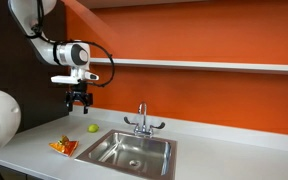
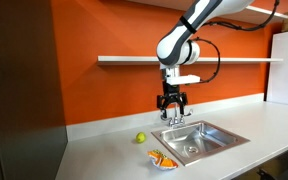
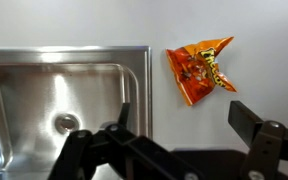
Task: Remove the orange packet from the sink and put it on the left side of the counter
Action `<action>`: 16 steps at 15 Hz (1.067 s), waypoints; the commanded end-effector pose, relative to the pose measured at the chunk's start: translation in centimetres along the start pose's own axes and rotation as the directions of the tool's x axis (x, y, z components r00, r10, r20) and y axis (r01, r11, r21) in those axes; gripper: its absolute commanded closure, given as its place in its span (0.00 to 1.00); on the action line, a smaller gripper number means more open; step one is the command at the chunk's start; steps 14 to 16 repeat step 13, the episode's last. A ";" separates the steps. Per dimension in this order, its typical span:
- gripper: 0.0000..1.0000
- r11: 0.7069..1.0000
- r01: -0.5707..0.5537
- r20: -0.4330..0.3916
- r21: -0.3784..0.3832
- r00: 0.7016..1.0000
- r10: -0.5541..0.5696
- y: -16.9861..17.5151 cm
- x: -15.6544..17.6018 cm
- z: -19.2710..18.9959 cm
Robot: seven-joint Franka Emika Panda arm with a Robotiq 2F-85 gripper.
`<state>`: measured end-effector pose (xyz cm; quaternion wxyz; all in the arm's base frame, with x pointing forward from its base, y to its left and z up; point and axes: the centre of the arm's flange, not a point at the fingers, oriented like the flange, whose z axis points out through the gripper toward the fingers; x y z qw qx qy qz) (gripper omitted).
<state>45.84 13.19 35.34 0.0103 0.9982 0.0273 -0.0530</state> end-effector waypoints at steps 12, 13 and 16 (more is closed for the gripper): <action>0.00 0.987 -0.159 -0.053 0.008 0.986 0.159 4.3 -4.2 -2.2; 0.00 0.987 -0.159 -0.052 0.008 0.986 0.159 4.3 -4.2 -2.2; 0.00 0.987 -0.159 -0.052 0.008 0.986 0.159 4.3 -4.2 -2.2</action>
